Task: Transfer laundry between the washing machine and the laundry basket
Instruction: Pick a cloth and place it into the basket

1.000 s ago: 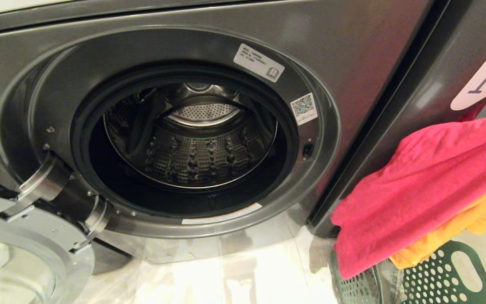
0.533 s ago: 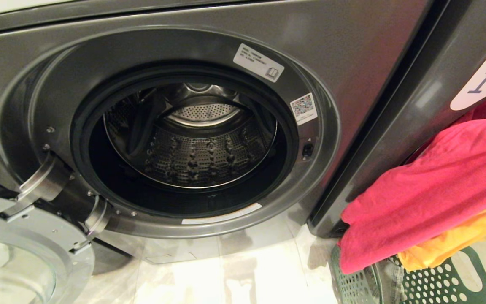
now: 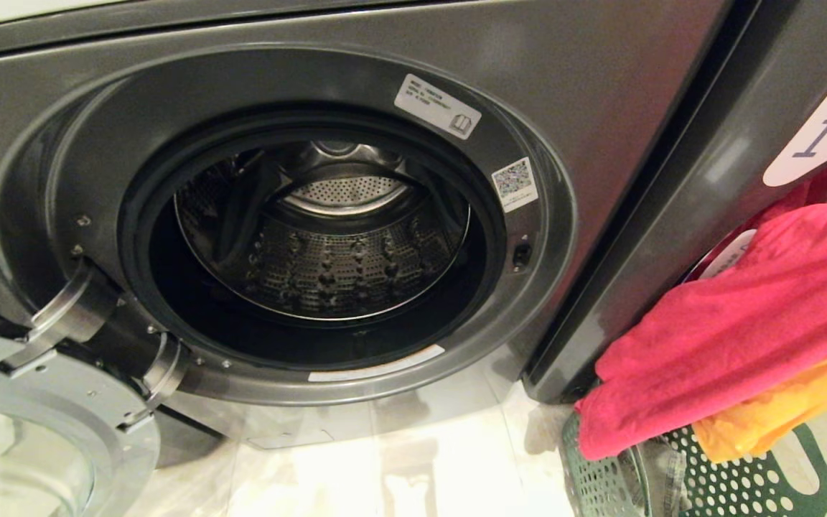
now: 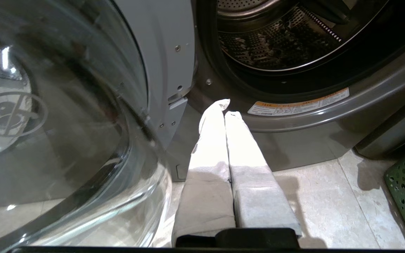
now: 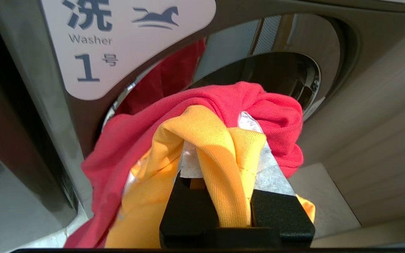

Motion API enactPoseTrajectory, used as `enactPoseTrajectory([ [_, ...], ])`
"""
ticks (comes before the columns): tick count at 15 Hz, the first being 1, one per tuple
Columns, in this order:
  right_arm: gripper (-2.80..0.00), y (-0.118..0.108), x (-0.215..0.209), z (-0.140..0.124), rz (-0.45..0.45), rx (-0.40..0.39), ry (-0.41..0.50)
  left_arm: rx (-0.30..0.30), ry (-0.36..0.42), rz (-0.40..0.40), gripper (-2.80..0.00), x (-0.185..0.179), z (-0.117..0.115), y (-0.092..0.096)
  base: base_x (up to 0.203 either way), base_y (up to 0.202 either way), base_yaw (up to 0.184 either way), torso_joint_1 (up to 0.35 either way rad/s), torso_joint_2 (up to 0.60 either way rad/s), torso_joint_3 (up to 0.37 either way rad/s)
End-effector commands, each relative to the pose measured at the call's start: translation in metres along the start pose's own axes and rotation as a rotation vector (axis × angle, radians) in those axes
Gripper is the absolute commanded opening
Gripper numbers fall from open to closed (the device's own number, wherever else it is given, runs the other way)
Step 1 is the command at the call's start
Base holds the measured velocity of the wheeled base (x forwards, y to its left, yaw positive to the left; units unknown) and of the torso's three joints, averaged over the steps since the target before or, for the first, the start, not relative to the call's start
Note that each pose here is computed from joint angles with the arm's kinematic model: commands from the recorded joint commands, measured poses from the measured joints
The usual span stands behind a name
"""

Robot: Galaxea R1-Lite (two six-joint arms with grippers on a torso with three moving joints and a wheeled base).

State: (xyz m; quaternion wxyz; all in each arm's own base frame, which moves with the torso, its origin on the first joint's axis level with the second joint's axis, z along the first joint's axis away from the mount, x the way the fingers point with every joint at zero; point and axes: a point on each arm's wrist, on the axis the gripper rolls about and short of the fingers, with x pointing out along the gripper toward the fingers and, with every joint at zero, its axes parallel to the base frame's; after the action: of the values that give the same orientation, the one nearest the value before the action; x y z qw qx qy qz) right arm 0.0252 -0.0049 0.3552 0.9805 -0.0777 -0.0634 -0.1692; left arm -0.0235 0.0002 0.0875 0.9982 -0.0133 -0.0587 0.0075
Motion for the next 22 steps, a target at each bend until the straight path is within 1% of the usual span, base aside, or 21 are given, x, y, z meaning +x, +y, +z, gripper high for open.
enactPoseTrajectory([
  [1, -2.8, 0.001, 0.0, 0.0, -0.002, -0.004, 0.002, 0.0, 0.039, 0.001, -2.8, 0.002, -0.011, 0.0, 0.001, 0.003, -0.072, -0.002, 0.0, 0.012],
  [5, -2.8, 0.002, 0.0, -0.004, 0.013, -0.011, 0.007, 0.0, 0.039, 0.001, -2.8, 0.002, -0.011, 0.0, 0.001, 0.007, -0.156, 0.003, 0.0, 0.002],
  [8, -2.8, 0.007, 0.001, -0.01, 0.095, -0.022, -0.003, 0.0, 0.039, 0.001, -2.8, 0.002, -0.011, 0.0, -0.002, 0.002, -0.138, 0.002, 0.0, 0.005],
  [11, -2.8, 0.015, 0.005, -0.019, 0.127, -0.039, 0.024, 0.0, 0.039, 0.001, -2.8, 0.002, -0.011, 0.0, 0.001, -0.001, -0.022, 0.001, 0.0, 0.001],
  [13, -2.8, 0.022, 0.009, -0.029, 0.148, -0.034, 0.057, -0.001, 0.039, 0.001, -2.8, 0.002, -0.011, 0.0, 0.0, 0.0, 0.0, 0.0, 0.0, 0.0],
  [16, -2.8, 0.038, 0.02, -0.04, 0.168, 0.01, 0.118, -0.001, 0.039, 0.001, -2.8, 0.002, -0.011, 0.0, 0.0, 0.0, 0.0, 0.0, 0.0, 0.0],
  [18, -2.8, 0.052, 0.029, -0.046, 0.202, 0.037, 0.164, -0.001, 0.039, 0.001, -2.8, 0.002, -0.011, 0.0, 0.0, 0.0, 0.0, 0.0, 0.0, 0.0],
  [20, -2.8, 0.065, 0.034, -0.067, 0.231, 0.022, 0.239, -0.001, 0.039, 0.001, -2.8, 0.002, -0.011, 0.0, 0.0, 0.0, 0.0, 0.0, 0.0, 0.0],
  [22, -2.8, 0.078, 0.04, -0.083, 0.31, 0.007, 0.285, -0.003, 0.041, 0.003, -2.8, 0.002, -0.011, 0.0, 0.0, 0.0, 0.0, 0.0, 0.0, 0.0],
])
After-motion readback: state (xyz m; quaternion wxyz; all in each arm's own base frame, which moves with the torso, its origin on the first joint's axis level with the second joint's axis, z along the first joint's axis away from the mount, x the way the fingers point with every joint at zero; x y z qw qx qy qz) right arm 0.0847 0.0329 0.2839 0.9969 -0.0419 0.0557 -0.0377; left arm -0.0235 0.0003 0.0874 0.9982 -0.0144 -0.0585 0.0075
